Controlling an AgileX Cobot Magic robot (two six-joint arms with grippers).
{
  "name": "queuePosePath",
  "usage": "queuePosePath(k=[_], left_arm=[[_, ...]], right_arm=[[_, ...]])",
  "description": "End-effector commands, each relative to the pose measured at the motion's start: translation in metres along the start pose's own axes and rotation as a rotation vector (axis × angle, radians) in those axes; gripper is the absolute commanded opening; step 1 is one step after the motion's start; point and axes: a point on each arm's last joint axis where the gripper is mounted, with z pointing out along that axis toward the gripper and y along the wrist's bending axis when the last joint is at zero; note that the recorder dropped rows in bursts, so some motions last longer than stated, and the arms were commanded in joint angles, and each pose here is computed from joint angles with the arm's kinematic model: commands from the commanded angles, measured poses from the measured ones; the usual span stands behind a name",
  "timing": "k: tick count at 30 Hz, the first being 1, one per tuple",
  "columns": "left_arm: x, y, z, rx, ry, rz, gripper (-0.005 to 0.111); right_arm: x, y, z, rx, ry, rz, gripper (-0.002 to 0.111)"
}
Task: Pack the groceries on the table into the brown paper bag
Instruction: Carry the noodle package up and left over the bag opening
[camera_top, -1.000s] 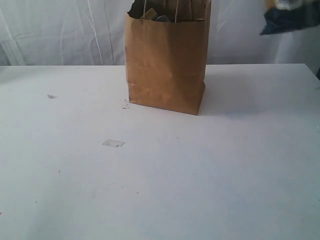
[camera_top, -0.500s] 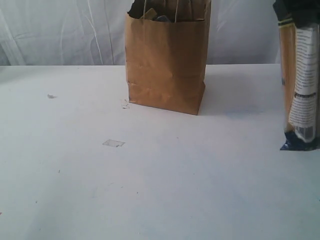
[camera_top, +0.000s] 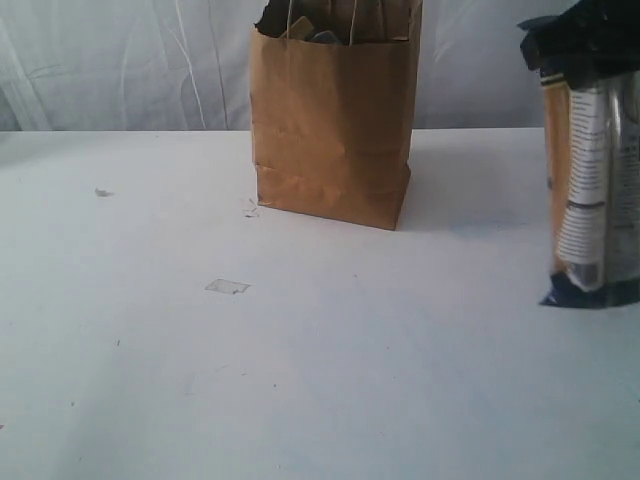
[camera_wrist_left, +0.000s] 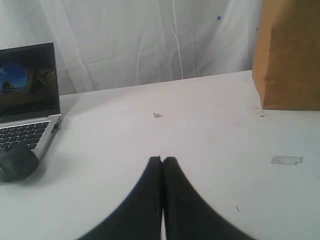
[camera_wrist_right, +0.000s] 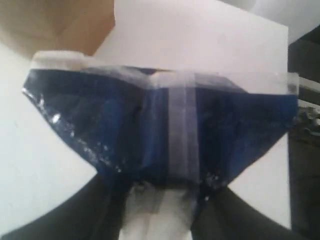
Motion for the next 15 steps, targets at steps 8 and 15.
queuePosePath(k=[8, 15], left_arm=[[0.001, 0.0, -0.001, 0.007, -0.005, -0.004, 0.0], [0.001, 0.0, -0.001, 0.007, -0.005, -0.004, 0.0]], right_arm=[[-0.033, -0.055, -0.01, -0.074, -0.45, 0.46, 0.0], [-0.044, -0.077, -0.018, -0.084, -0.649, 0.69, 0.0]])
